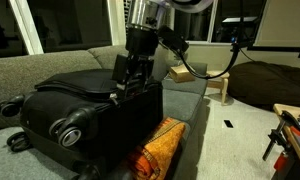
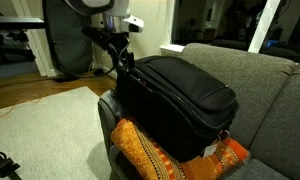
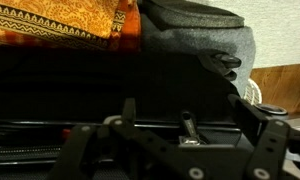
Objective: Open the zipper of the suitcase.
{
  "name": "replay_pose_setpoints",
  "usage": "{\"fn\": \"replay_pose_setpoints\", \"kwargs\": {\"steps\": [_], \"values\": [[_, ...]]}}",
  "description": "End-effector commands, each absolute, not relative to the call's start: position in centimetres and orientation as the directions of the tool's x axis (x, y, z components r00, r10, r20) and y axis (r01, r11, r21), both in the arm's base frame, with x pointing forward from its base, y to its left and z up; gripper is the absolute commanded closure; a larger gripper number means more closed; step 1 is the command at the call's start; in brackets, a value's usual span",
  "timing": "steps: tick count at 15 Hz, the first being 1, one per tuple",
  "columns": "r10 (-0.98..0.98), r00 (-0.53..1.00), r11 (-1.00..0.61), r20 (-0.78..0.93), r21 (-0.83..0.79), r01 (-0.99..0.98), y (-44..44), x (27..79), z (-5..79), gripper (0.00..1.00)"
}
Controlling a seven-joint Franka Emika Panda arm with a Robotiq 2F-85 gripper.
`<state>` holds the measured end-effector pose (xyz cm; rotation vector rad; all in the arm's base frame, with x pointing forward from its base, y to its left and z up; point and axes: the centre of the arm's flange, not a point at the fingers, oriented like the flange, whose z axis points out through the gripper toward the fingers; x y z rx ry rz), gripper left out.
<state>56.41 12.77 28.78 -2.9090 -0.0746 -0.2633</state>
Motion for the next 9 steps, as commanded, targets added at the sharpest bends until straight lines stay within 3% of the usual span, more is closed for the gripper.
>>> {"fn": "replay_pose_setpoints", "kwargs": {"steps": [1, 9], "values": [[0.009, 0.98, -0.975, 0.197, -0.218, 0.053, 14.0, 57.7, 28.7, 0.0], [0.015, 0.983, -0.973, 0.184, -0.224, 0.057, 14.6, 59.5, 27.1, 0.0]]}}
